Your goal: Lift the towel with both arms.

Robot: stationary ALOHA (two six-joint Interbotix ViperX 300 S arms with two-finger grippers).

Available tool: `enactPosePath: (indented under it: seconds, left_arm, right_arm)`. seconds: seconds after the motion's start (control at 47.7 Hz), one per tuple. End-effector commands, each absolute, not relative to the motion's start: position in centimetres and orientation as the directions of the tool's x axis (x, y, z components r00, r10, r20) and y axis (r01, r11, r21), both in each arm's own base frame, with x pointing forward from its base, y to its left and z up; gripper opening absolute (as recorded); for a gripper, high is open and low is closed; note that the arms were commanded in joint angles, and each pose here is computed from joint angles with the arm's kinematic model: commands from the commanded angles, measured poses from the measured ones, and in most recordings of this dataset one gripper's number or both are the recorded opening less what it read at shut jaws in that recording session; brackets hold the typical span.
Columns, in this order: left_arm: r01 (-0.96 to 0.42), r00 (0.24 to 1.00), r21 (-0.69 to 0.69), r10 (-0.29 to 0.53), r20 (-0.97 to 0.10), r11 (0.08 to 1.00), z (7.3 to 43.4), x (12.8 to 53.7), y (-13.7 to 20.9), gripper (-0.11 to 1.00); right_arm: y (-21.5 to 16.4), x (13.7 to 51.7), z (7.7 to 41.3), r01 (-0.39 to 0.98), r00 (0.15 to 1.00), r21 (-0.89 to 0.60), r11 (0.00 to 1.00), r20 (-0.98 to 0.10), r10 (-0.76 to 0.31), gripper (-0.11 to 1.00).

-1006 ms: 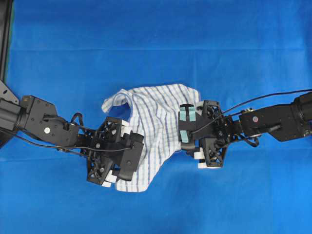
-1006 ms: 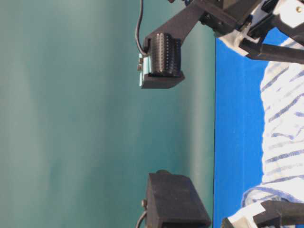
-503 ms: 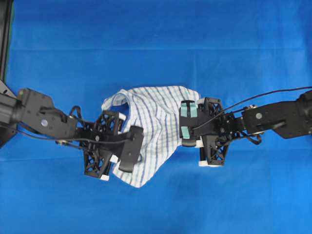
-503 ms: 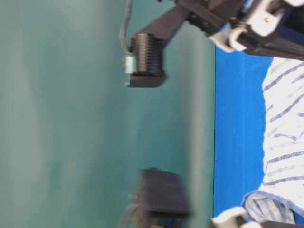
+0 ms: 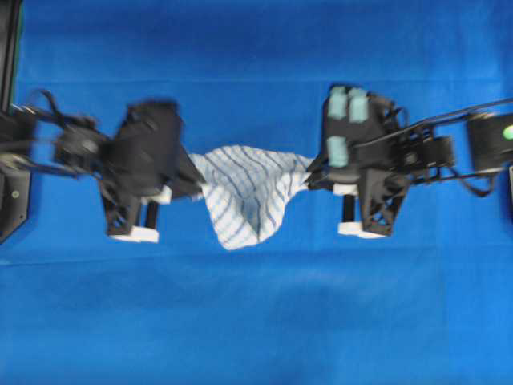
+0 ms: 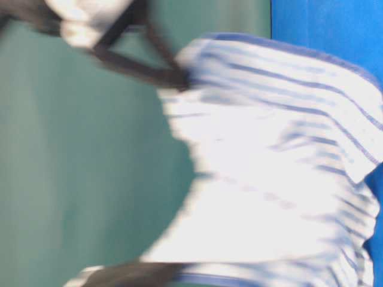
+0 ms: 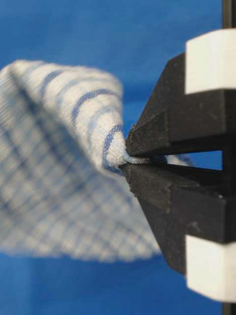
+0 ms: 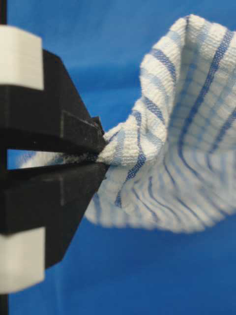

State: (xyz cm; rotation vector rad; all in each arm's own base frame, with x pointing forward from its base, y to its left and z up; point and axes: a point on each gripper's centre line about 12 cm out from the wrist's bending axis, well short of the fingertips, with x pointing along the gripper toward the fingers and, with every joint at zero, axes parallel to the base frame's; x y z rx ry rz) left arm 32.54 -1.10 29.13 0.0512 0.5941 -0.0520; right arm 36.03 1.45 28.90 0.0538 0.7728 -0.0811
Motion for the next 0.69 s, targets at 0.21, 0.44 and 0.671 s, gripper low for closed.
enactPosePath:
  seconds: [0.21,0.44,0.671]
  left_arm:
    - [0.022,0.937,0.053,-0.002,-0.35,0.998,39.9,29.8,0.1,0.01]
    - [0.008,0.972,0.06,0.007,-0.235,0.998,46.3,28.2,0.4,0.01]
    - [-0.045,0.989,0.077,0.055,-0.135,0.996,50.3,26.4,1.6,0.01]
  right_arm:
    - [0.5,33.6,40.9,0.111,0.842,-0.01,0.994,-0.531,-0.099,0.07]
    - [0.1,31.8,47.5,0.108,0.89,-0.037,0.993,-0.441,-0.113,0.07]
    - [0.0,30.7,51.4,0.1,0.919,-0.068,0.993,-0.376,-0.118,0.07]
